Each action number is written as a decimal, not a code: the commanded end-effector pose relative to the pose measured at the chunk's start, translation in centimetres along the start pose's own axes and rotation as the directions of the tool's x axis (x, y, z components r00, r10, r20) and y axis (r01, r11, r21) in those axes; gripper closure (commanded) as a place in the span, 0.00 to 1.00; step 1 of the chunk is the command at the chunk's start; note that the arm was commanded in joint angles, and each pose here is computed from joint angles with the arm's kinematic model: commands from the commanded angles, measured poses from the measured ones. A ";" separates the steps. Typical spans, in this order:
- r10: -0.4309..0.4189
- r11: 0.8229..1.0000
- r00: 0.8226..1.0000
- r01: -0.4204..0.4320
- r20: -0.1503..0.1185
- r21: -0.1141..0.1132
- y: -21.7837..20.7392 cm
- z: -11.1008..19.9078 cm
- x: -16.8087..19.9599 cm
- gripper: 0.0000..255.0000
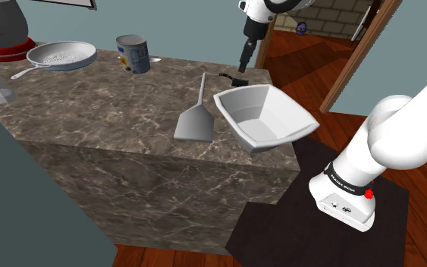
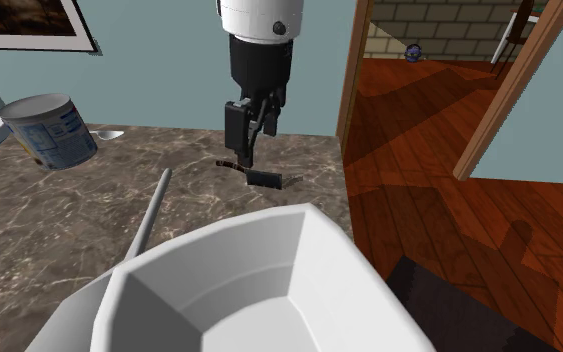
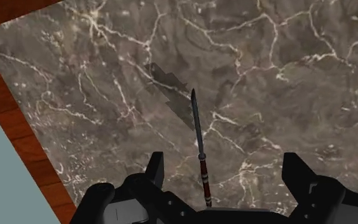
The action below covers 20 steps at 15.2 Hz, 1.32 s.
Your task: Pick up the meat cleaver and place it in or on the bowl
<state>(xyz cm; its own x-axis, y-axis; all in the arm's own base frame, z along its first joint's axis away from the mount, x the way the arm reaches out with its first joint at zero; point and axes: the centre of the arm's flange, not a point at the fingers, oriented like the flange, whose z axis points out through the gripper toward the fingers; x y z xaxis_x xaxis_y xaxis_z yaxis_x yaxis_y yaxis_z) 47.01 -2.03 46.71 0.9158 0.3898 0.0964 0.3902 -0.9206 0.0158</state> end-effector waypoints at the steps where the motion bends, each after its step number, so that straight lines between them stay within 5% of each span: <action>1: -0.078 0.997 0.997 0.078 -0.002 -0.011 0.4 1.8 1.4 0.00; 3: -0.133 0.991 0.991 0.133 -0.002 -0.019 0.9 3.2 2.8 0.00; 10: -0.133 0.991 0.991 0.133 -0.002 -0.019 1.0 6.9 2.8 0.00; 18: -0.133 0.991 0.991 0.133 -0.002 -0.019 1.0 7.2 2.8 0.00; 19: -0.133 0.991 0.991 0.133 -0.002 -0.019 1.0 7.2 2.8 1.00; 20: -0.133 0.991 0.991 0.133 -0.002 -0.019 1.0 7.2 2.8 1.00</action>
<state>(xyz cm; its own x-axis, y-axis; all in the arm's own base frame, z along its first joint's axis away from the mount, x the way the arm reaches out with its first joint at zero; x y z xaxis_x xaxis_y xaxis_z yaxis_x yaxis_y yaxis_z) 50.61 -1.66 39.85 0.8555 0.5089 0.0957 0.5067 -0.8608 0.0471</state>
